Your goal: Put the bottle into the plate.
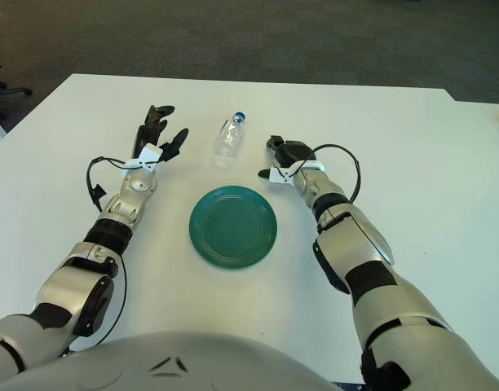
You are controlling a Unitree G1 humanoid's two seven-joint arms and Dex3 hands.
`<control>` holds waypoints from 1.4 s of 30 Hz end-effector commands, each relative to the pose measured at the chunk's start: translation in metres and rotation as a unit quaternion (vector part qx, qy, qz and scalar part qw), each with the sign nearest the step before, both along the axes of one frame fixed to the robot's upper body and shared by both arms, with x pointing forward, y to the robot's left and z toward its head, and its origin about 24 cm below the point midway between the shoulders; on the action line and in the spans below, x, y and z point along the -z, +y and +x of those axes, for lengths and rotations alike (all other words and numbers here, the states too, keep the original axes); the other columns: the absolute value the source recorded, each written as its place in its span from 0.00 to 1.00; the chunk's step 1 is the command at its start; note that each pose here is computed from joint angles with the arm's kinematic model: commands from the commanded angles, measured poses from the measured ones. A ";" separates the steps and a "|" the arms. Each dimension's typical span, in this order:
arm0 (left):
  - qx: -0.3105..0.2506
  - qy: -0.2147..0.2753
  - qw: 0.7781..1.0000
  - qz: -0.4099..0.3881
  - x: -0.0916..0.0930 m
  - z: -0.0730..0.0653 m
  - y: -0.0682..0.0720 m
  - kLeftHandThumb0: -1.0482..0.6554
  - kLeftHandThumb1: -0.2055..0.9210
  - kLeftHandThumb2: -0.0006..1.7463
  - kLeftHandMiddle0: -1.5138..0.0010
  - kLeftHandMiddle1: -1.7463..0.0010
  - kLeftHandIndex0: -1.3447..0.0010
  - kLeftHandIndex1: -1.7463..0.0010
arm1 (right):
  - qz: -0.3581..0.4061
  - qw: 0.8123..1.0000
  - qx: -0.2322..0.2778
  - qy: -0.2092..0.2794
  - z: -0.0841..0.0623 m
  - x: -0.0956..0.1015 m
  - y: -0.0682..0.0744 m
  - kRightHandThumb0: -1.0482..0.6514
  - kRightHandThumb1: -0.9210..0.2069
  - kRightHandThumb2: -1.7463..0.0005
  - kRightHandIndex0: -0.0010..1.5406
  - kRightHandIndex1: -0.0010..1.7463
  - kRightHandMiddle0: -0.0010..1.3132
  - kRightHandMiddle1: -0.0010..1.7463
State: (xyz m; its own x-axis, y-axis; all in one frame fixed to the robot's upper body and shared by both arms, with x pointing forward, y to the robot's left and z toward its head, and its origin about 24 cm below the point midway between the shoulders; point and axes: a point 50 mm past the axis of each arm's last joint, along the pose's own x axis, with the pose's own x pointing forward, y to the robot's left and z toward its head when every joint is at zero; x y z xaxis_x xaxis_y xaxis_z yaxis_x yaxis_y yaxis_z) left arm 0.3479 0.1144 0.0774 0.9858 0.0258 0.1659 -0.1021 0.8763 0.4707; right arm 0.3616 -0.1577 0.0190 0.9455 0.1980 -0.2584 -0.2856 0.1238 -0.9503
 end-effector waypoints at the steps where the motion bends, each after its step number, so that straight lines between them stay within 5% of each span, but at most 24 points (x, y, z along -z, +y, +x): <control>1: 0.008 0.003 0.999 0.039 -0.011 0.006 -0.001 0.04 1.00 0.25 0.68 0.95 0.88 0.52 | -0.016 0.998 0.026 0.054 -0.015 0.025 -0.009 0.21 0.00 0.87 0.35 0.01 0.00 0.45; 23: 0.007 0.038 0.994 0.104 -0.018 0.027 -0.007 0.01 1.00 0.22 0.74 0.99 0.94 0.53 | 0.007 0.998 0.040 0.056 -0.016 0.026 -0.006 0.21 0.00 0.86 0.35 0.01 0.00 0.45; 42: 0.025 0.072 0.988 0.132 -0.012 0.042 -0.031 0.01 1.00 0.22 0.76 1.00 0.96 0.53 | 0.063 0.994 0.075 0.044 -0.020 0.030 -0.010 0.19 0.00 0.84 0.33 0.00 0.00 0.45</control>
State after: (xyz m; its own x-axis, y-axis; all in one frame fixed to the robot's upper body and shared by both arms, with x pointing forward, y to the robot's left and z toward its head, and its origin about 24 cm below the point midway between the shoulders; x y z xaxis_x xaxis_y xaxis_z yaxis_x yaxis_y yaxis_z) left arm 0.3868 0.0843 0.0848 0.9990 -0.0442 0.0050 0.0291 0.7335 0.6790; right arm 0.3572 -0.1570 0.0123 0.9630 0.1384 -0.2313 -0.2623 0.2835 -0.9224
